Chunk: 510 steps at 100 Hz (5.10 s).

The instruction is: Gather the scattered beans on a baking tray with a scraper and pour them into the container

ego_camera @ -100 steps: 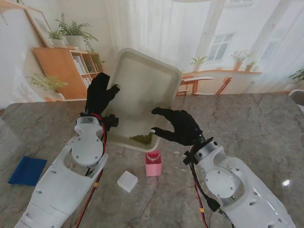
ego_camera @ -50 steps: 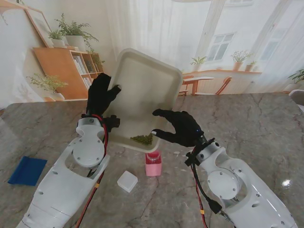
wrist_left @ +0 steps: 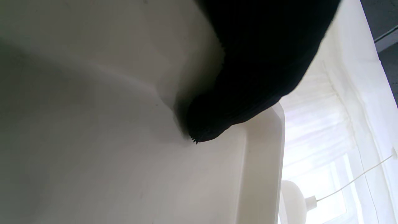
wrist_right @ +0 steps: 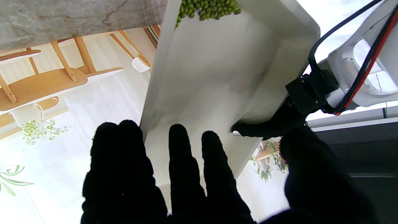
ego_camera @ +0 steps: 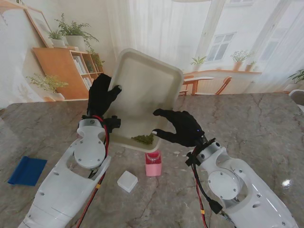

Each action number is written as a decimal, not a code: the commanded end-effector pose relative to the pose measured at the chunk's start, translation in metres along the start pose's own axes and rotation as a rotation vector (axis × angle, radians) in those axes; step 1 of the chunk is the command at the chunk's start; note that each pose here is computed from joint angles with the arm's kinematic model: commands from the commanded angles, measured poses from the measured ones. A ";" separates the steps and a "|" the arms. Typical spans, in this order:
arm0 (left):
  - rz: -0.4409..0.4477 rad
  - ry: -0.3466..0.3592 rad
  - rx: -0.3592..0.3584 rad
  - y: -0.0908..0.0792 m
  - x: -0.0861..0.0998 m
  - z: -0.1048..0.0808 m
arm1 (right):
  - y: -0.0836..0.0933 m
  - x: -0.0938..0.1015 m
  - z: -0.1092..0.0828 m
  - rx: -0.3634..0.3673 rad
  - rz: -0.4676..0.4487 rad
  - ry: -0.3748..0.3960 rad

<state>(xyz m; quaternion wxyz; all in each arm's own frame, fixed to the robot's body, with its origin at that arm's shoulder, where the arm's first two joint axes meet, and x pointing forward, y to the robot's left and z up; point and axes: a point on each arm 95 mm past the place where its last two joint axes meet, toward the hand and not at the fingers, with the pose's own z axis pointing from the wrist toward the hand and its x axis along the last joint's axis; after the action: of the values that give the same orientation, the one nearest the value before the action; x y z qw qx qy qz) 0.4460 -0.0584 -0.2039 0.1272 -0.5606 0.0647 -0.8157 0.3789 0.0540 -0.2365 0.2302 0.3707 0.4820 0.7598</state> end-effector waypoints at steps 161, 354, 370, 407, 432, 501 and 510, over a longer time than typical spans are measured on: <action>-0.039 0.066 -0.068 0.012 0.020 -0.001 | -0.001 0.006 -0.003 -0.001 0.012 0.011; -0.050 0.086 -0.085 0.019 0.040 -0.021 | -0.001 0.008 -0.016 -0.032 0.001 0.003; -0.046 0.090 -0.084 0.019 0.040 -0.022 | 0.000 0.009 -0.017 -0.036 -0.001 0.003; -0.035 0.092 -0.091 0.016 0.040 -0.023 | 0.000 0.010 -0.018 -0.036 0.000 0.005; -0.046 0.097 -0.092 0.016 0.041 -0.026 | -0.001 0.011 -0.018 -0.036 0.000 0.005; -0.075 0.130 -0.088 0.016 0.045 -0.034 | -0.002 0.012 -0.022 -0.042 0.003 0.001; -0.075 0.133 -0.090 0.016 0.045 -0.035 | -0.002 0.012 -0.023 -0.043 0.003 0.001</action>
<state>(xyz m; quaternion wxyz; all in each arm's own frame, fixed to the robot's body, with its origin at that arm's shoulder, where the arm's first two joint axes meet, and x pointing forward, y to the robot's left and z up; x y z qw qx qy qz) 0.4061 -0.0787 -0.1841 0.0850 -0.5184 0.0894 -0.8462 0.3565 0.0451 -0.2419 0.2454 0.3707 0.4616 0.7677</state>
